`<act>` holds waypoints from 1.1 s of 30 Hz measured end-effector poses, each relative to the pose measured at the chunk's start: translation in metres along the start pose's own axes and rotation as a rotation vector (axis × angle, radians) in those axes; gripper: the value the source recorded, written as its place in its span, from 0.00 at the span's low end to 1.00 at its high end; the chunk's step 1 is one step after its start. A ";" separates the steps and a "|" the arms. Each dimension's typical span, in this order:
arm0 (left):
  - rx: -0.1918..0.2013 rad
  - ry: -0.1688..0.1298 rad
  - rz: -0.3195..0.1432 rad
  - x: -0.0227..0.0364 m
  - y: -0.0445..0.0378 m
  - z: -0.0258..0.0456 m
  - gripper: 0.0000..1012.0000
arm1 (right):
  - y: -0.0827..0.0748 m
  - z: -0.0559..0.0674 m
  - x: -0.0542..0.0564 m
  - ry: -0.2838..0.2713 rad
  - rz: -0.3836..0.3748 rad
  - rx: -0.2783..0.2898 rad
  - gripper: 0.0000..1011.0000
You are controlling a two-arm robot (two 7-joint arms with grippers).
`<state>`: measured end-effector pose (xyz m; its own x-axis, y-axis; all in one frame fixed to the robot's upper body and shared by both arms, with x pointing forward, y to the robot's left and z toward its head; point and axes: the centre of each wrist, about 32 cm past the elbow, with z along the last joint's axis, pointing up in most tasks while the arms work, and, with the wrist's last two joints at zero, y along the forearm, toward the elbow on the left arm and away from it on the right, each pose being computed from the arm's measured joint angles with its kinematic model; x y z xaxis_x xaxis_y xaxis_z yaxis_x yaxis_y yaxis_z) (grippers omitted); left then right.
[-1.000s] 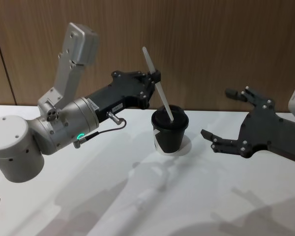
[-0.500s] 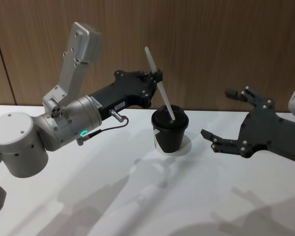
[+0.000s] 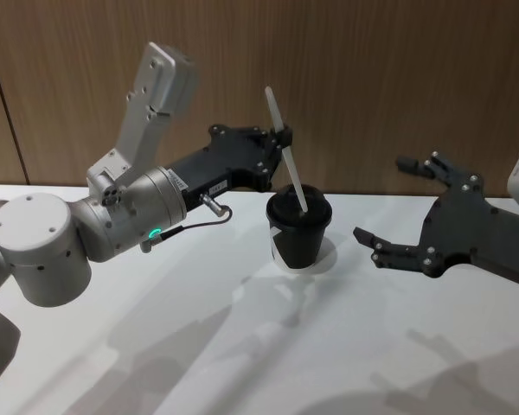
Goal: Pick up the straw with one hand, pass it to the other hand, and insert it into the cup.
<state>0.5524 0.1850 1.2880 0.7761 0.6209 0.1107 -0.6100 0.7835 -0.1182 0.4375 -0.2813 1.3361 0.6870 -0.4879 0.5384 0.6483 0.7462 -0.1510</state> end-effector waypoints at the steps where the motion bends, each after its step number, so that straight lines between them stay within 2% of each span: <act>1: 0.003 -0.008 0.000 0.0000 -0.0006 0.0002 0.00 | 0.000 0.000 0.000 0.000 0.000 0.000 0.99; 7: 0.012 -0.045 -0.004 -0.0005 -0.0035 0.0011 0.00 | 0.000 0.000 0.000 0.000 0.000 0.000 0.99; 15: 0.021 -0.079 -0.007 -0.0009 -0.0076 0.0018 0.00 | 0.000 0.000 0.000 0.000 0.000 0.000 0.99; 23: 0.029 -0.094 -0.013 0.0000 -0.0105 0.0015 0.00 | 0.000 0.000 0.000 0.000 0.000 0.000 0.99; 33: 0.047 -0.107 -0.026 0.0038 -0.0132 0.0015 0.00 | 0.000 0.000 0.000 0.000 0.000 0.000 0.99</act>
<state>0.5632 0.1771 1.2914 0.7719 0.5973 0.2177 -0.5984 0.7983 -0.0681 0.4375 -0.2813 1.3361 0.6870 -0.4879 0.5385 0.6484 0.7462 -0.1510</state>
